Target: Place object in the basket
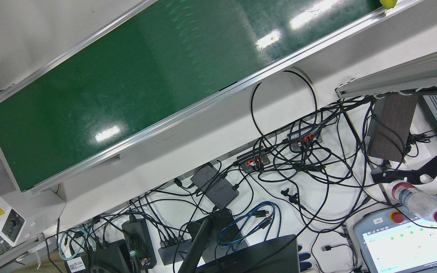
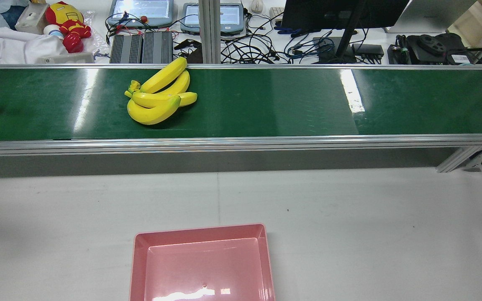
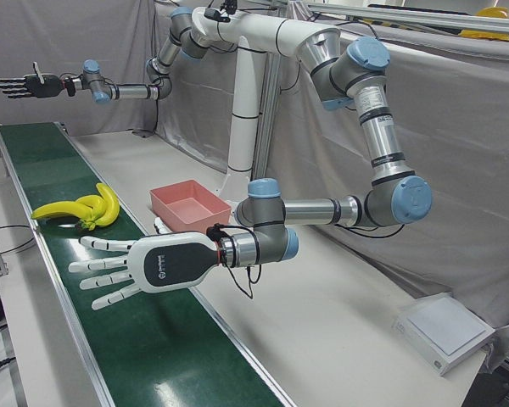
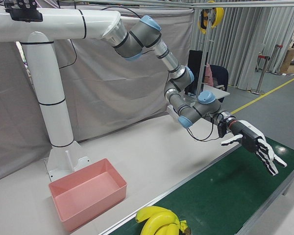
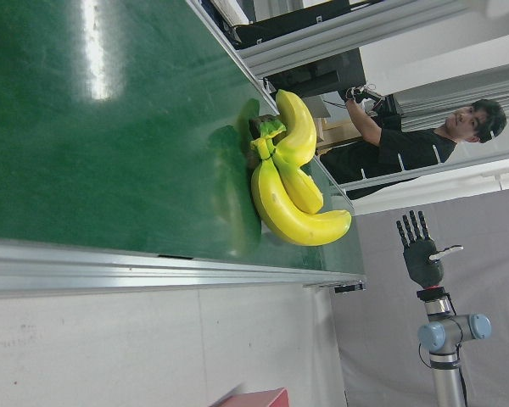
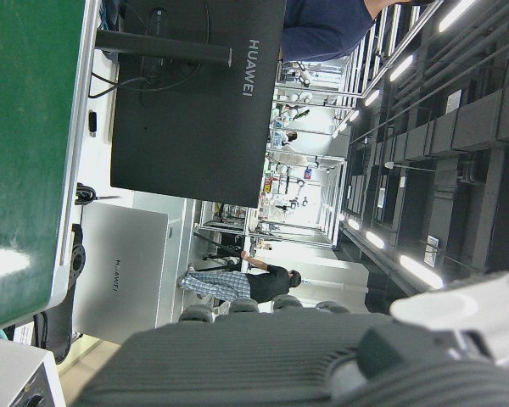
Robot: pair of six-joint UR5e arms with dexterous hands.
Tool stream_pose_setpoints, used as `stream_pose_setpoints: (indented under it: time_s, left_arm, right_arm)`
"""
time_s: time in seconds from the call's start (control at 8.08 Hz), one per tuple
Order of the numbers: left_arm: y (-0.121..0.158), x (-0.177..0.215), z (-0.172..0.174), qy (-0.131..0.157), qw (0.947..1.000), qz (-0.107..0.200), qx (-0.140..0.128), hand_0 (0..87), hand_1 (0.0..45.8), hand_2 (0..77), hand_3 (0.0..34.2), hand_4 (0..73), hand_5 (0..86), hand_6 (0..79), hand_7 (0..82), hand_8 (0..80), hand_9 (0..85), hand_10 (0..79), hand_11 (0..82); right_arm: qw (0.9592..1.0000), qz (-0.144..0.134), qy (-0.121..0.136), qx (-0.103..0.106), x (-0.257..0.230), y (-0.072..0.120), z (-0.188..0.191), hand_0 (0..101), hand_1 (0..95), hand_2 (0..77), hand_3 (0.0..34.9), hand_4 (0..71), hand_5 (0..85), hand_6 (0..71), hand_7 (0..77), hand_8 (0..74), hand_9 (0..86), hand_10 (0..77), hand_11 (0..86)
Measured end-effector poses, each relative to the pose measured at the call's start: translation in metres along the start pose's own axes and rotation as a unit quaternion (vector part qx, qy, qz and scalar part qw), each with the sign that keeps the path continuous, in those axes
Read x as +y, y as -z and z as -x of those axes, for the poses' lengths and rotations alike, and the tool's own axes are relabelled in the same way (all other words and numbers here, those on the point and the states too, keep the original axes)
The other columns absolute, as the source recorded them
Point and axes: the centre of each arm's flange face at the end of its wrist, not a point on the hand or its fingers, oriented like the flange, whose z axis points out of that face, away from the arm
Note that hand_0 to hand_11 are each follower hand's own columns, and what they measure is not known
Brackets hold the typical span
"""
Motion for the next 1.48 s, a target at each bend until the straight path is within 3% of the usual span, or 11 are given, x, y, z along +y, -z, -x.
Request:
stream_pose_setpoints:
  time_s: [0.49,0.74,0.87,1.24,1.36,1.48]
  left_arm:
    - [-0.007,0.012,0.013,-0.011,0.9998,-0.003,-0.017,57.6,16.4,0.0,19.5,4.9,21.8,0.5,6.5,10.4,10.9,4.4,8.2]
    - [-0.022,0.028,0.015,-0.034,0.9991,-0.004,-0.025,58.8,17.5,0.0,19.4,4.9,22.4,0.5,7.1,10.4,10.9,4.4,8.2]
    - [-0.027,0.039,0.015,-0.048,0.9984,-0.006,-0.030,58.8,17.5,0.0,21.4,1.1,21.8,0.5,6.5,11.5,10.9,2.7,6.0]
    - [-0.029,0.076,0.034,-0.088,0.9944,0.000,-0.059,58.8,17.5,0.0,20.9,1.1,21.8,0.5,7.1,10.9,10.9,2.7,7.1]
    - [-0.029,0.082,0.038,-0.101,0.9927,0.000,-0.065,59.2,18.5,0.0,23.8,1.1,21.8,0.5,7.1,10.9,10.9,2.7,7.1]
    - [-0.029,0.088,0.040,-0.116,0.9908,-0.001,-0.070,59.2,18.5,0.0,23.8,1.1,21.8,0.5,7.1,11.5,10.9,2.7,7.1]
  right_arm:
    - [1.0000,0.000,0.000,0.000,0.000,0.000,0.000,0,0.0,0.5,0.0,0.0,0.0,0.0,0.5,0.0,0.0,0.0,0.0]
    - [1.0000,0.000,0.000,0.000,0.000,0.000,0.000,0,0.0,0.5,0.0,0.0,0.0,0.0,0.5,0.0,0.0,0.0,0.0]
    - [1.0000,0.000,0.000,0.000,0.000,0.000,0.000,0,0.0,0.5,0.0,0.0,0.0,0.0,0.5,0.0,0.0,0.0,0.0]
    - [1.0000,0.000,0.000,0.000,0.000,0.000,0.000,0,0.0,0.5,0.0,0.0,0.0,0.0,0.5,0.0,0.0,0.0,0.0]
    - [1.0000,0.000,0.000,0.000,0.000,0.000,0.000,0,0.0,0.5,0.0,0.0,0.0,0.0,0.5,0.0,0.0,0.0,0.0]
    - [1.0000,0.000,0.000,0.000,0.000,0.000,0.000,0,0.0,0.5,0.0,0.0,0.0,0.0,0.5,0.0,0.0,0.0,0.0]
